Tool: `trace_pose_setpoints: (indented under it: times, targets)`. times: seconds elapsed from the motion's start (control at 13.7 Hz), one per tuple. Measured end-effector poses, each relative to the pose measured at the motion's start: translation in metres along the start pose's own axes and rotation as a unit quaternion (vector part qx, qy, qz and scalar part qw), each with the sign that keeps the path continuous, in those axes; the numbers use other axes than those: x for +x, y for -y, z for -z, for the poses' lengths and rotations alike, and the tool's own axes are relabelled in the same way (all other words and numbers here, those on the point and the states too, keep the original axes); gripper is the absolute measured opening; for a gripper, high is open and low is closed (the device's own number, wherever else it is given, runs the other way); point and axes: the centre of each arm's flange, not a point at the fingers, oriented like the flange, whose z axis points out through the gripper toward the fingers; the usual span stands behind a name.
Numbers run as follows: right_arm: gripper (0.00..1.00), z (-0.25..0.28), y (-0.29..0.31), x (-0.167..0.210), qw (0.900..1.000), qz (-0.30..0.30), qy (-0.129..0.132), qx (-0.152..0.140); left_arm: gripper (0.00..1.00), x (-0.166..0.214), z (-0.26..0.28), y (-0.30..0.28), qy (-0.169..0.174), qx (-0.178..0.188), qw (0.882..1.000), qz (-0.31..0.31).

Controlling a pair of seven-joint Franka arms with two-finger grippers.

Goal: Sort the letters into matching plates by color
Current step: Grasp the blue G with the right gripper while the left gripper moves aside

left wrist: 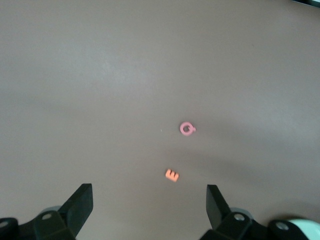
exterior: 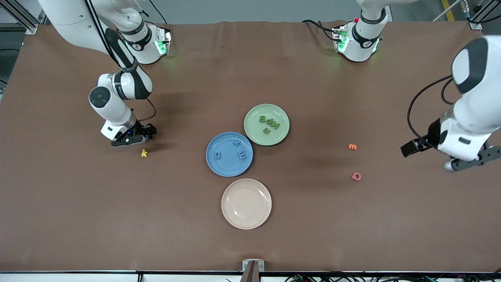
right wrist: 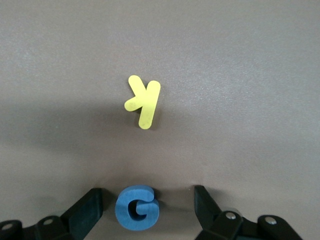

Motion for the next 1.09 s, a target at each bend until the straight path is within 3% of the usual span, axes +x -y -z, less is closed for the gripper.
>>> trace_pose_setpoints:
  times: [0.58,0.95,1.02,1.09]
  targets:
    - [0.84,0.000,-0.003,0.000,1.000,-0.009,0.006,0.003,1.00,-0.075,0.094,0.000,0.016,-0.017,0.999,-0.041]
    - [0.81,0.000,-0.003,0.001,1.000,-0.012,0.007,0.003,1.00,-0.090,0.108,0.016,0.034,-0.009,0.998,-0.052]
    - [0.74,0.001,-0.004,0.001,1.000,-0.013,0.006,0.003,1.00,-0.091,0.110,0.018,0.034,-0.009,0.998,-0.055]
    - [0.74,0.001,-0.004,0.001,1.000,-0.014,0.007,0.003,1.00,-0.092,0.112,0.019,0.034,-0.009,0.998,-0.059]
